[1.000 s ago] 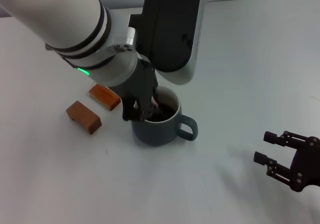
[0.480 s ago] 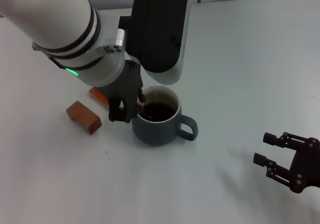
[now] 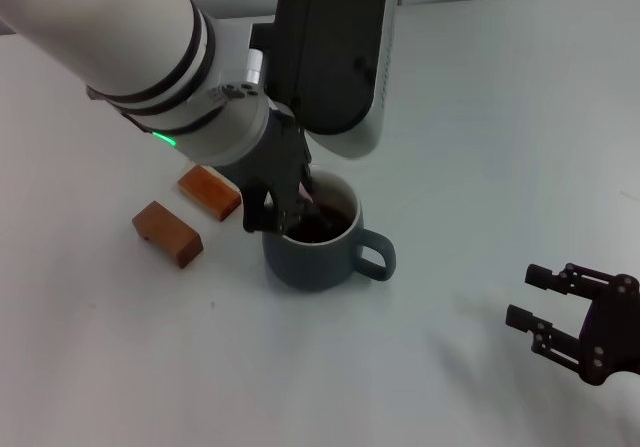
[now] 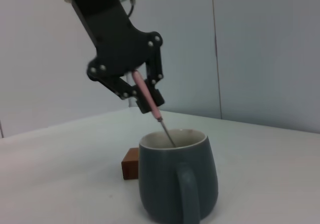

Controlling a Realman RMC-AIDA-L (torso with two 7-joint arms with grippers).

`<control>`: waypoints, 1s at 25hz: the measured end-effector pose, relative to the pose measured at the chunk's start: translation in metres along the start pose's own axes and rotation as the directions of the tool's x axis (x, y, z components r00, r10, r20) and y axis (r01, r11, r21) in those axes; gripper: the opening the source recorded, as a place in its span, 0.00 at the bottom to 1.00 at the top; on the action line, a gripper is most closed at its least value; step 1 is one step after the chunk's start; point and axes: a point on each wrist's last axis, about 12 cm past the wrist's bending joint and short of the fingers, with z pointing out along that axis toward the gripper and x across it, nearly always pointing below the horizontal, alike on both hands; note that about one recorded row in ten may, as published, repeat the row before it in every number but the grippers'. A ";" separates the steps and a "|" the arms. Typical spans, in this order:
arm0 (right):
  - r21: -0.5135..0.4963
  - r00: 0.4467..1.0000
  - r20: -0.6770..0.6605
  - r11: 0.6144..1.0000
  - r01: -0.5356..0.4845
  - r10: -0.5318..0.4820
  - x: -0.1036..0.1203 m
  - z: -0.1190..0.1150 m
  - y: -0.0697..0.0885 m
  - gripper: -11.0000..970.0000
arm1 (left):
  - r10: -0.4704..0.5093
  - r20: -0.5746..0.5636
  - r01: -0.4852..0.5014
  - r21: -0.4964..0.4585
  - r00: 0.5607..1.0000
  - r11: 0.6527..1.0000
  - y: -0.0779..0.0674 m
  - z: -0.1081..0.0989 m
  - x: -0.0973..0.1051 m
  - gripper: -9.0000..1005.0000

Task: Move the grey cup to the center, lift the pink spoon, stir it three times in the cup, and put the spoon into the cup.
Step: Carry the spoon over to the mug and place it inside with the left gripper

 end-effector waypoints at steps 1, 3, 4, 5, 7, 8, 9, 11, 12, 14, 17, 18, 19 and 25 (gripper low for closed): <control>0.000 1.000 0.003 1.000 0.000 0.000 0.000 0.000 0.000 0.56 | -0.003 -0.006 0.003 -0.007 1.000 1.000 0.001 0.000 0.001 0.27; -0.001 1.000 0.005 1.000 -0.001 0.001 -0.001 0.000 0.000 0.56 | -0.008 -0.026 0.008 -0.020 1.000 1.000 0.002 0.001 0.004 0.27; -0.002 1.000 0.005 1.000 -0.001 0.001 -0.001 0.000 0.000 0.56 | -0.010 -0.035 0.009 -0.023 0.999 1.000 0.002 0.001 0.005 0.27; -0.002 1.000 0.005 1.000 -0.001 0.001 0.000 0.000 0.000 0.56 | -0.013 -0.041 0.012 -0.023 0.999 1.000 0.002 0.001 0.006 0.27; -0.003 1.000 0.005 1.000 -0.001 0.001 0.000 0.000 0.000 0.56 | -0.021 -0.054 0.020 -0.011 0.998 1.000 0.000 0.001 0.008 0.27; -0.003 1.000 0.004 1.000 -0.001 0.001 0.000 0.000 0.000 0.56 | -0.021 -0.054 0.020 -0.011 0.998 1.000 0.000 0.001 0.008 0.27; -0.003 1.000 0.004 1.000 -0.001 0.001 0.000 0.000 0.001 0.56 | -0.022 -0.060 0.022 -0.003 0.998 1.000 -0.001 0.001 0.009 0.27; -0.003 1.000 0.004 1.000 -0.001 0.001 0.000 0.000 0.001 0.56 | -0.021 -0.067 0.022 0.011 0.998 1.000 -0.002 0.000 0.009 0.27; -0.003 1.000 0.004 1.000 -0.001 0.001 0.000 0.000 0.001 0.56 | -0.020 -0.067 0.022 0.024 0.998 0.999 -0.004 -0.001 0.009 0.28; -0.004 1.000 0.004 1.000 -0.001 0.001 0.000 0.000 0.001 0.56 | -0.021 -0.067 0.023 0.028 0.998 0.999 -0.005 -0.001 0.009 0.28; -0.006 1.000 0.003 1.000 -0.001 0.001 0.000 0.000 0.001 0.56 | -0.024 -0.066 0.026 0.034 0.998 0.999 -0.006 -0.001 0.009 0.28; -0.006 1.000 0.003 1.000 -0.001 0.001 0.000 0.000 0.001 0.56 | -0.024 -0.066 0.026 0.034 0.998 0.999 -0.006 -0.001 0.009 0.28; -0.007 1.000 0.003 1.000 -0.001 0.001 0.000 0.000 0.001 0.56 | -0.027 -0.064 0.029 0.032 0.998 0.999 -0.006 0.000 0.009 0.28; -0.008 1.000 0.000 1.000 0.000 0.000 0.000 0.000 0.001 0.56 | -0.060 -0.059 0.061 0.022 0.996 0.998 -0.005 0.001 0.008 0.29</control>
